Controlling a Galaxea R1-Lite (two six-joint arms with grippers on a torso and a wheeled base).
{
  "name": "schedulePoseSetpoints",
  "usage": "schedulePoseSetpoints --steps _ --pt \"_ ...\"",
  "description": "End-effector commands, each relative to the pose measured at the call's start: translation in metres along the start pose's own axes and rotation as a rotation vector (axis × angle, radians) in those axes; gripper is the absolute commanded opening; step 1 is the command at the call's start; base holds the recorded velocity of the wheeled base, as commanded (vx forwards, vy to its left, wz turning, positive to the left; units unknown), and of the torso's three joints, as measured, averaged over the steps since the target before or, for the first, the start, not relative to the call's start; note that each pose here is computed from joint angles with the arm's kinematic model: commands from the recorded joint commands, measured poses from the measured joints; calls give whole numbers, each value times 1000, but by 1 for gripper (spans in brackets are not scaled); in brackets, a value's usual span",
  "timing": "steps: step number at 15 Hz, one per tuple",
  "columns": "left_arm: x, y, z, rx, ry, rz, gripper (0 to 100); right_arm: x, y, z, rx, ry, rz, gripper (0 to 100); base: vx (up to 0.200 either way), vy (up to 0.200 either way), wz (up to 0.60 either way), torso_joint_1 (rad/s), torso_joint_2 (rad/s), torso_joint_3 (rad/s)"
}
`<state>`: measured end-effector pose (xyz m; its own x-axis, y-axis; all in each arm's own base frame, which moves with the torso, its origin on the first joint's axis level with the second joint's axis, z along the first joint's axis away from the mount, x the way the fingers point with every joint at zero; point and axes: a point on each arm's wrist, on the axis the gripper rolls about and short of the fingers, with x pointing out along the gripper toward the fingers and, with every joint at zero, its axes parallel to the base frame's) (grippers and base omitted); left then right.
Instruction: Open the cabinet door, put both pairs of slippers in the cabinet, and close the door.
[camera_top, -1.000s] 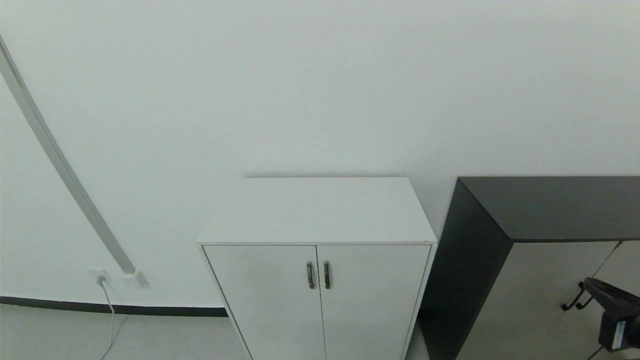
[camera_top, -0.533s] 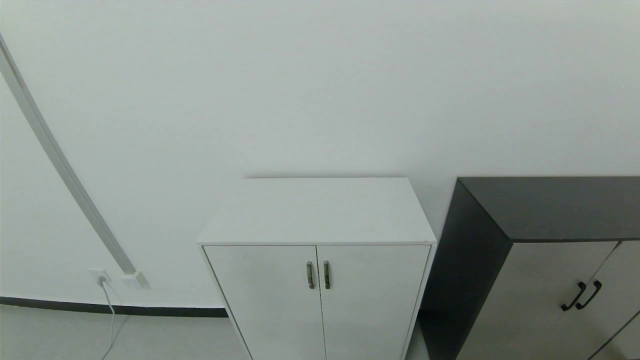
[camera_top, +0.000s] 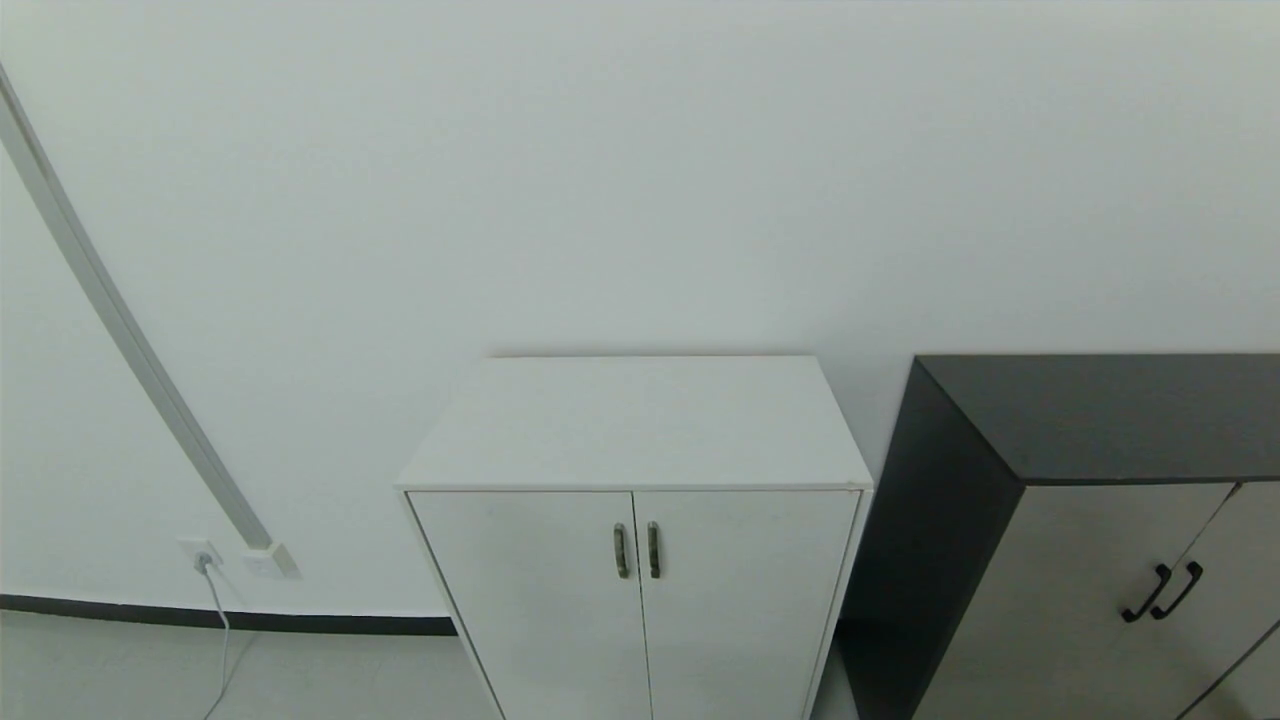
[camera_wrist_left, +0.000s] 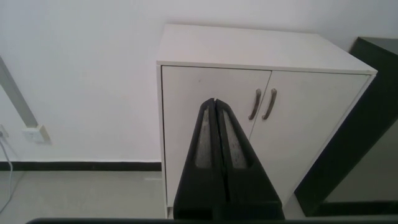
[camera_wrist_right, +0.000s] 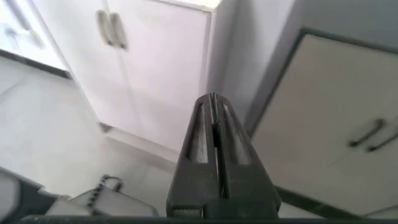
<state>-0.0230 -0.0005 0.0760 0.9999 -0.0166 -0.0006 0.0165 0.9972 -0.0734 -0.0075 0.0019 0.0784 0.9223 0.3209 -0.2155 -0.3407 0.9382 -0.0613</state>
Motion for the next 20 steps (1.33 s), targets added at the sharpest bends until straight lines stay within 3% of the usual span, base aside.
schedulePoseSetpoints --steps 1,4,10,14,20 --pt "0 0 0 0 1 0 0 -2 0 -1 28 -25 16 0 0 0 0 0 0 0" --pt "0 0 0 0 1 1 0 -2 1 -1 52 -35 -130 0 0 0 0 0 0 0" --pt "0 0 0 0 2 0 0 -13 6 -6 38 -201 -233 0 0 0 0 0 0 0" --pt "0 0 0 -2 1 0 0 -14 3 -5 148 -221 -340 0 0 0 0 0 0 0" --pt "0 0 0 -2 2 4 0 -14 3 -5 145 -222 -345 0 0 0 0 0 0 0"
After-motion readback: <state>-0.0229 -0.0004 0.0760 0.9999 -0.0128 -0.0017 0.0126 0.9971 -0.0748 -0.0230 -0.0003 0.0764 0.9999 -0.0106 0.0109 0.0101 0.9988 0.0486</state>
